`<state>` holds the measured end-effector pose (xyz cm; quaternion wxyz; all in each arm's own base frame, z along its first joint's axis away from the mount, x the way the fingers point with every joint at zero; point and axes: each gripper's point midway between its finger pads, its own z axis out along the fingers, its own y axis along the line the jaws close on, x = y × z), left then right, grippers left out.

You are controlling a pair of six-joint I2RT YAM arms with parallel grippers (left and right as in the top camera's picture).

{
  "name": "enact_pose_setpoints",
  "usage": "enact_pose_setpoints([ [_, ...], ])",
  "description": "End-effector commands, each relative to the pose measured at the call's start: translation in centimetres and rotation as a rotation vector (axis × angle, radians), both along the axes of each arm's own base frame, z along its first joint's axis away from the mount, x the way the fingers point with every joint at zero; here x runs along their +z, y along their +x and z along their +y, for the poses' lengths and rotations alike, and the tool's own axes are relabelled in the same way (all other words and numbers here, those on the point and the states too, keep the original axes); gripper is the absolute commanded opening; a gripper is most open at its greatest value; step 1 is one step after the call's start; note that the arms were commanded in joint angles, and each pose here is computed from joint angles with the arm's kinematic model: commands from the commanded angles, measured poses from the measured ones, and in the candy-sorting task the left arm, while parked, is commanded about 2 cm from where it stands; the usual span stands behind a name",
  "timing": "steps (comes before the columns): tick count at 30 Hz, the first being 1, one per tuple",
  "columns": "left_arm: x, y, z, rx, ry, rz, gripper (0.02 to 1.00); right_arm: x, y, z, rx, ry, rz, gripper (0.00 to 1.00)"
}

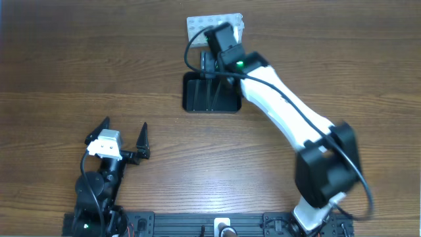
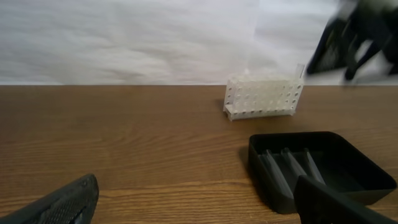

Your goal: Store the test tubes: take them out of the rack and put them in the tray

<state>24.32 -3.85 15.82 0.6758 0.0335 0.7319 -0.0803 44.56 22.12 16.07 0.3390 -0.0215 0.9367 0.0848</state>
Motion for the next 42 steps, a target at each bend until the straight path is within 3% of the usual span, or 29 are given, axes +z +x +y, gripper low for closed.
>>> enact_pose_setpoints([
  [1,-0.1,0.0,-0.1,-0.008,0.010,-0.002,0.998,7.5,2.2,-3.3,-0.014,-0.120,-0.240,0.858],
  [7,-0.1,0.0,-0.1,-0.008,0.010,-0.002,1.000,6.5,6.9,-5.5,-0.029,-0.168,-0.331,0.901],
  [13,-0.1,0.0,-0.1,-0.008,0.010,-0.002,1.000,2.3,11.3,-7.5,-0.083,-0.152,-0.354,0.974],
  [27,-0.1,0.0,-0.1,-0.008,0.010,-0.002,0.998,-3.1,14.6,-7.6,-0.039,-0.133,-0.370,0.993],
  [37,-0.1,0.0,-0.1,-0.008,0.010,-0.002,1.000,-5.0,15.3,-7.7,-0.045,-0.133,-0.373,0.906],
  [42,-0.1,0.0,-0.1,-0.008,0.010,-0.002,1.000,-5.1,15.4,-7.6,-0.046,-0.132,-0.376,0.757],
])
